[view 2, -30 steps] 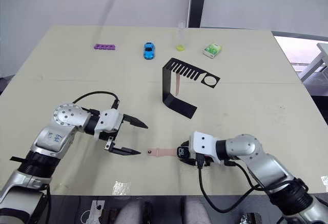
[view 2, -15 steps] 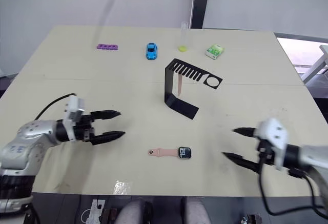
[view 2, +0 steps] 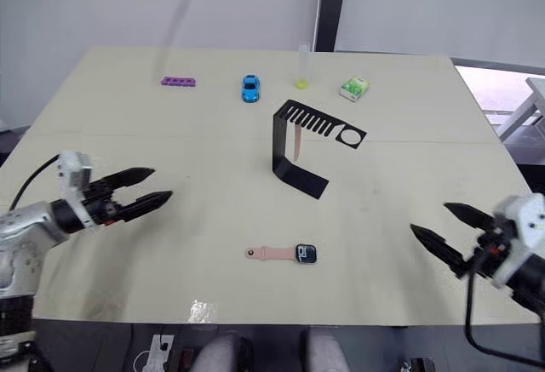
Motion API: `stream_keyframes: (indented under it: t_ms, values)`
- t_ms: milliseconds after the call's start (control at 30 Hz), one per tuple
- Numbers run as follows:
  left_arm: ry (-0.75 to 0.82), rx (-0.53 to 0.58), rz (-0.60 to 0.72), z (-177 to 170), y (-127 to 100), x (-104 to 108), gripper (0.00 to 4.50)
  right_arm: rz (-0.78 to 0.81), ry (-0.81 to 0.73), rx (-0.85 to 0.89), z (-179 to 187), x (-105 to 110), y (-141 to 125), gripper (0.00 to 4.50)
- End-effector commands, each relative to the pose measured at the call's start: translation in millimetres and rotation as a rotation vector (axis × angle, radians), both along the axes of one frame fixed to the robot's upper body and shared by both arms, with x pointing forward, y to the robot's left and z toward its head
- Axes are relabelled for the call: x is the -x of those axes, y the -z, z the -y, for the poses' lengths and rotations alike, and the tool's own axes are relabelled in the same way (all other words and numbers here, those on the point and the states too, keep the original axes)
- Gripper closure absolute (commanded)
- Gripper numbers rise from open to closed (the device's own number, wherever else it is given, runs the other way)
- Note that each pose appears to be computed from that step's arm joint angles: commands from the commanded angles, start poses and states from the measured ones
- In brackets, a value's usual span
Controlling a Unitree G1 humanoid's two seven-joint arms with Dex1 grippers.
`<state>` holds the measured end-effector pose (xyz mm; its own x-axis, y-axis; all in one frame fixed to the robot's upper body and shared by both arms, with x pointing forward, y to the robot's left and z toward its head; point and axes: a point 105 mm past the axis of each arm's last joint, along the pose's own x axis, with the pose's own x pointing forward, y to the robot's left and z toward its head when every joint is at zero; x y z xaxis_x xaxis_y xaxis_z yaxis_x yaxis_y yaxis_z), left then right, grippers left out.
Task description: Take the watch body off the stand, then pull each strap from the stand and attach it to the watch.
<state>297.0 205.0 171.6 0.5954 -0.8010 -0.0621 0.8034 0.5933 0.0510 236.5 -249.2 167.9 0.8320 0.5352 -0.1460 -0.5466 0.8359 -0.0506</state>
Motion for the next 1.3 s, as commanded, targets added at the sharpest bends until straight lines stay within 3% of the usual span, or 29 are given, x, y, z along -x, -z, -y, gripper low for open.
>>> stream_keyframes:
  t_ms: [33, 100, 333, 567, 700, 800, 933, 1167, 1267, 1300]
  values:
    - [0.082, 0.033, 0.075, 40, -15, 3, 0.00, 0.042, -0.074, 0.008, -41, -18, 3, 0.45]
    - [0.100, 0.041, 0.111, 60, -18, 1, 0.00, 0.077, -0.102, 0.013, -64, -35, 5, 0.89]
    - [0.123, 0.087, 0.139, 99, -24, -9, 0.00, 0.117, -0.071, 0.016, -103, -87, 11, 4.47]
    - [0.103, 0.023, 0.114, 124, -10, -10, 0.00, 0.105, -0.050, 0.053, -123, -115, 30, 4.47]
    - [0.107, 0.078, 0.095, 132, -16, -9, 0.00, 0.007, 0.022, 0.033, -123, -126, 52, 4.47]
    - [0.086, 0.061, 0.141, 136, -21, -11, 0.00, -0.106, 0.069, 0.100, -114, -127, 78, 4.47]
    - [0.024, -0.019, 0.215, 145, -18, -15, 0.00, -0.148, 0.087, 0.117, -111, -126, 87, 4.47]
    - [0.002, 0.067, 0.212, 170, -23, -17, 0.00, -0.163, 0.094, 0.124, -110, -125, 86, 4.47]
    - [0.009, 0.071, 0.215, 175, -23, -20, 0.85, -0.166, 0.095, 0.126, -110, -125, 86, 4.50]
    - [0.002, 0.075, 0.213, 176, -24, -23, 1.32, -0.165, 0.095, 0.128, -109, -125, 86, 4.50]
